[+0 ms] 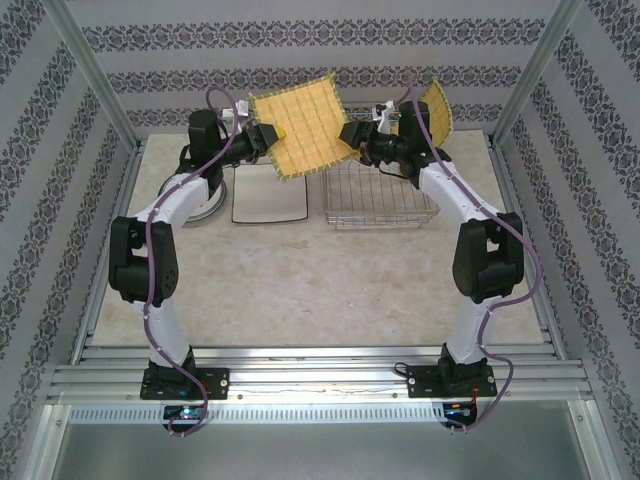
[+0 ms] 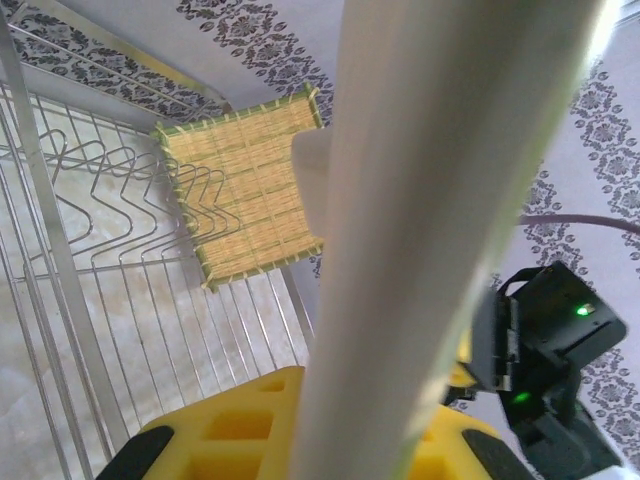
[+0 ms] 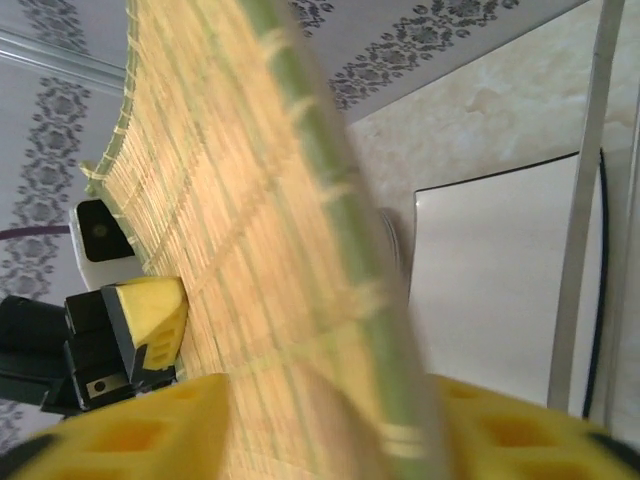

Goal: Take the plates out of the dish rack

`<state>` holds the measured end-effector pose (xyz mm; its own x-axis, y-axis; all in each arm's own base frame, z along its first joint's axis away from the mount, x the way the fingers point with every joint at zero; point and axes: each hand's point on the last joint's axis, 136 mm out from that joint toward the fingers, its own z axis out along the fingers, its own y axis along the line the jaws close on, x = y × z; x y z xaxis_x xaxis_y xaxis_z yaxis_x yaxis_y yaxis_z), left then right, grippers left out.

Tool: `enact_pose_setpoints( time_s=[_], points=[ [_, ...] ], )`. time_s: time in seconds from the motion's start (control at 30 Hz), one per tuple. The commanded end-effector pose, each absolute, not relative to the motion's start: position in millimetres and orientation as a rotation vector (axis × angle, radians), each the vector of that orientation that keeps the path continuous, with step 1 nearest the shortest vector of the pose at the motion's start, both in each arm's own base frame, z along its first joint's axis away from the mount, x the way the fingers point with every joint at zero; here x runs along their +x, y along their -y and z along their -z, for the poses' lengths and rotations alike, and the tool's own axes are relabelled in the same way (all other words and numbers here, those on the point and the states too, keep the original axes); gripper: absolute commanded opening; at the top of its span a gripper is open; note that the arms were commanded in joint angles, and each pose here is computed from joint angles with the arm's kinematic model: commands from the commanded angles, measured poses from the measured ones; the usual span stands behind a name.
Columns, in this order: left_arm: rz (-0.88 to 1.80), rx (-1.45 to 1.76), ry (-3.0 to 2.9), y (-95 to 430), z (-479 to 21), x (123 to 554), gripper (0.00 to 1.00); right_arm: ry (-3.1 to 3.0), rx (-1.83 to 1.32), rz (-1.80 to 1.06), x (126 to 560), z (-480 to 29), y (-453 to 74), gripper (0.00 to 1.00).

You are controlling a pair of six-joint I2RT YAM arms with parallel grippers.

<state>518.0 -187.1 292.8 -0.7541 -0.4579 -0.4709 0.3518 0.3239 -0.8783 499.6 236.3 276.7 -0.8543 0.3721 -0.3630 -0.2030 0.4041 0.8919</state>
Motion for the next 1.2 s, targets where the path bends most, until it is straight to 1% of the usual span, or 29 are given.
enact_pose_setpoints(
  time_s=[0.0, 0.1, 0.17, 0.3, 0.4, 0.47, 0.57, 0.67, 0.87, 1.17],
  points=[
    [1.481, -0.075, -1.783, 181, -305, 526, 0.00, -2.131, 0.026, -1.282, 499, -307, -230, 0.97],
    [1.460, -0.142, -1.720, 166, -317, 530, 0.00, -2.163, 0.020, -1.181, 498, -312, -216, 0.98],
    [1.427, -0.183, -1.675, 155, -326, 530, 0.00, -2.206, 0.020, -1.061, 496, -313, -203, 0.98],
    [1.344, -0.268, -1.622, 137, -336, 529, 0.00, -2.321, -0.007, -0.759, 489, -310, -174, 0.98],
    [1.274, -0.342, -1.583, 123, -341, 526, 0.00, -2.421, -0.043, -0.476, 482, -306, -146, 0.98],
    [1.222, -0.414, -1.556, 111, -337, 523, 0.00, -2.472, -0.068, -0.302, 479, -303, -130, 0.98],
    [1.149, -0.540, -1.501, 92, -326, 517, 0.00, -2.489, -0.082, -0.153, 475, -307, -116, 0.98],
    [1.091, -0.665, -1.452, 81, -308, 511, 0.00, -2.493, -0.089, -0.088, 473, -310, -112, 0.98],
    [0.949, -0.830, -1.406, 80, -270, 493, 0.00, -2.547, -0.130, 0.017, 469, -304, -107, 0.98],
    [0.820, -0.964, -1.329, 91, -235, 474, 0.00, -2.525, -0.185, -0.011, 469, -309, -118, 0.98]
  ],
)
